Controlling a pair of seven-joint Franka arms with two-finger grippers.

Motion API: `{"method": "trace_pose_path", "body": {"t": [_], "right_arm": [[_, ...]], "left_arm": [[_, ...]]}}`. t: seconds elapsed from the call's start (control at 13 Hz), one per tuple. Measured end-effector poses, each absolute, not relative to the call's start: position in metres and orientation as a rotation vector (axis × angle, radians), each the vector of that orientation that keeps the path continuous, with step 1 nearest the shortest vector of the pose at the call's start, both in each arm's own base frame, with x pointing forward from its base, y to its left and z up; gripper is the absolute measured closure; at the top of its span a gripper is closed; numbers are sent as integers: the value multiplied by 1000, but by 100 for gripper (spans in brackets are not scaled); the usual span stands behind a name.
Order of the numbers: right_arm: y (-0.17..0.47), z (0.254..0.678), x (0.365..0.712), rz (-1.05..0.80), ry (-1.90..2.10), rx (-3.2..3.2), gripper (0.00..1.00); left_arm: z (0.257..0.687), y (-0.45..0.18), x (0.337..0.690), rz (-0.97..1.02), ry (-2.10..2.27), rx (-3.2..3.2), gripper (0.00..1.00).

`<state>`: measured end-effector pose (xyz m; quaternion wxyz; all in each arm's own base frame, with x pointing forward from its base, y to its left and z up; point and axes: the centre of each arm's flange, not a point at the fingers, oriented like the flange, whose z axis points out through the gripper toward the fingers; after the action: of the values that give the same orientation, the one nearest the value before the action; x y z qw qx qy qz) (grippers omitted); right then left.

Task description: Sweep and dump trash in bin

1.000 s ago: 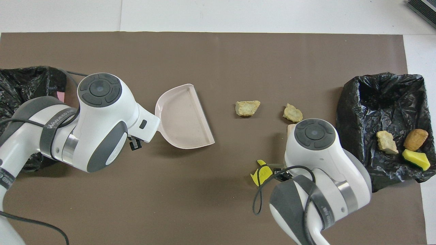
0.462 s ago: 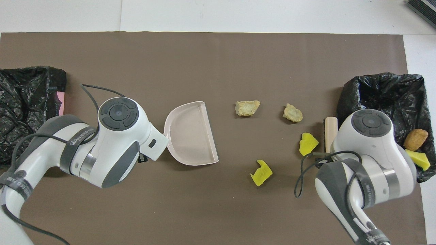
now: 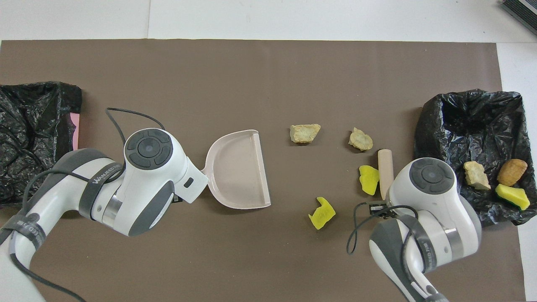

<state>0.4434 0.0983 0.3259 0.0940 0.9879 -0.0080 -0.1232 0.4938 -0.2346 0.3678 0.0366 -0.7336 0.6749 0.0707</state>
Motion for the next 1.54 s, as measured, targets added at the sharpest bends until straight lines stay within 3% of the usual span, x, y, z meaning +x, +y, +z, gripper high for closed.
{"method": "trace_pose_path", "body": {"t": [1.15,1.54], "right_arm": [[353,330,454,-418,255,3252,75],[350,330,474,-479,125,3297,75]], "left_arm": [[356,-225,462,204,2069,-2214,69],[355,-224,459,202,2067,-2210,69]]}}
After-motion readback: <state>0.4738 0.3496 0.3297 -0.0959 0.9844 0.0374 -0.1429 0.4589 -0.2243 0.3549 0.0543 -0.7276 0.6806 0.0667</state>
